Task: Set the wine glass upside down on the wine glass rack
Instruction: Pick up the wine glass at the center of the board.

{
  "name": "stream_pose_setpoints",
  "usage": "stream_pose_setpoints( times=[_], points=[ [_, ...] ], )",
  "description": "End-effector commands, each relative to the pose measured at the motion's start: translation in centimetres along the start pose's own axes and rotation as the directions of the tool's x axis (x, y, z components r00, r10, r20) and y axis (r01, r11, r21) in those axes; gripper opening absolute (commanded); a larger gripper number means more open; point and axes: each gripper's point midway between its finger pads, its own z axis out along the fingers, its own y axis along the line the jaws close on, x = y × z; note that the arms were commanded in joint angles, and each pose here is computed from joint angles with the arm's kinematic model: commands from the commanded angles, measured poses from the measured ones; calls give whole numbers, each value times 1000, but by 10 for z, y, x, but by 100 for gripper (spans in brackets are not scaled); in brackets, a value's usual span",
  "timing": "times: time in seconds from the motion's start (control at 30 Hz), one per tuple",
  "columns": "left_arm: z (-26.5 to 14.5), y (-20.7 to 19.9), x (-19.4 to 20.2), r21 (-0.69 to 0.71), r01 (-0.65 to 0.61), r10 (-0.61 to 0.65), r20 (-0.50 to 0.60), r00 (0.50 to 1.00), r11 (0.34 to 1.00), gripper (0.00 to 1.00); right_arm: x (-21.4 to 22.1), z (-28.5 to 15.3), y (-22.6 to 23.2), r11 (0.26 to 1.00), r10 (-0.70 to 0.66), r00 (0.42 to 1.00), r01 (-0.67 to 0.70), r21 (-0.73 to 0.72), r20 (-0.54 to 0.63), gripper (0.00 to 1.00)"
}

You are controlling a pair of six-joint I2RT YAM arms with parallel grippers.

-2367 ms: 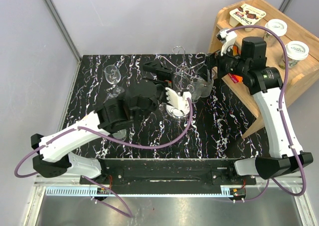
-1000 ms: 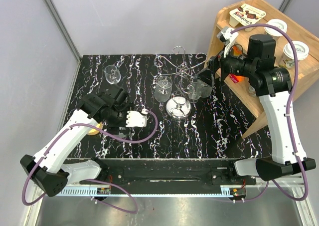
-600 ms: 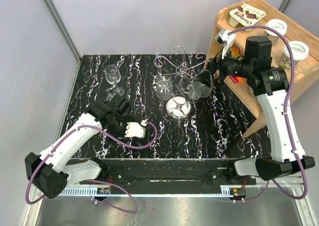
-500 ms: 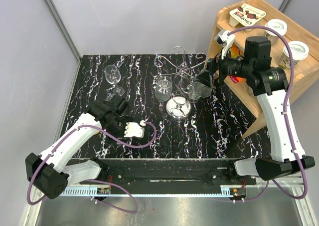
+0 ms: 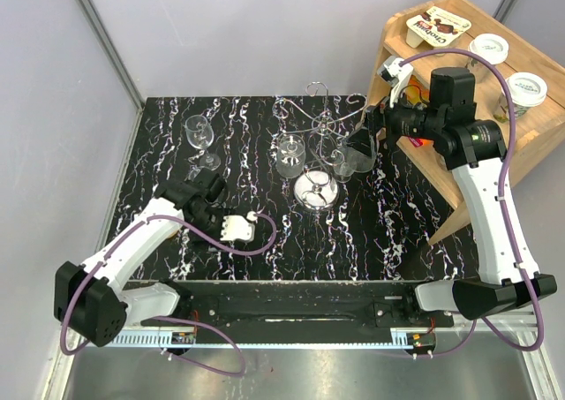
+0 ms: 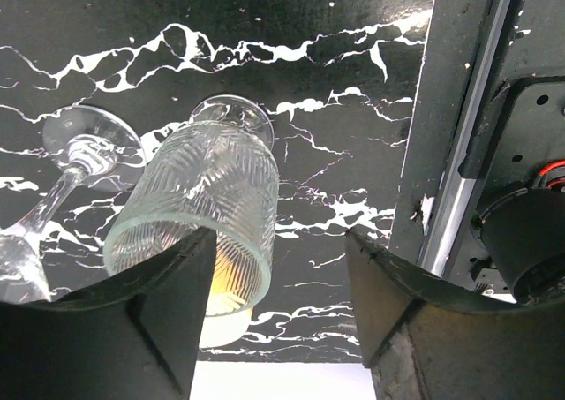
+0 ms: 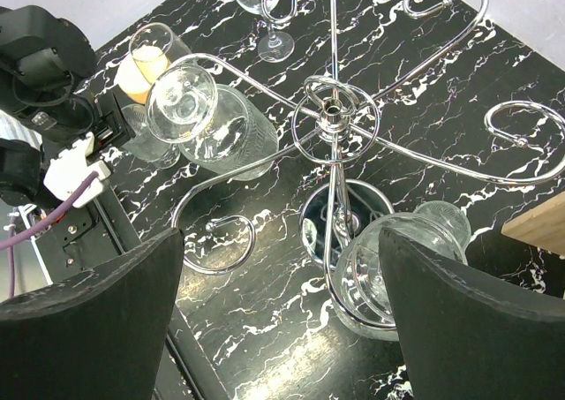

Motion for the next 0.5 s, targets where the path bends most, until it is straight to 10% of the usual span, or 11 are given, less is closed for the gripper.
stream_pose_setpoints(
  times=[0.0, 0.47],
  points=[
    [11, 4, -3, 4, -19, 19, 29, 999, 1000, 60, -14, -8, 10, 999, -53, 997, 54, -10, 53, 96],
    [17, 3, -3, 13, 29, -30, 33, 999, 999, 18, -17, -14, 14, 998, -60, 996, 60, -1, 65, 96]
  ],
)
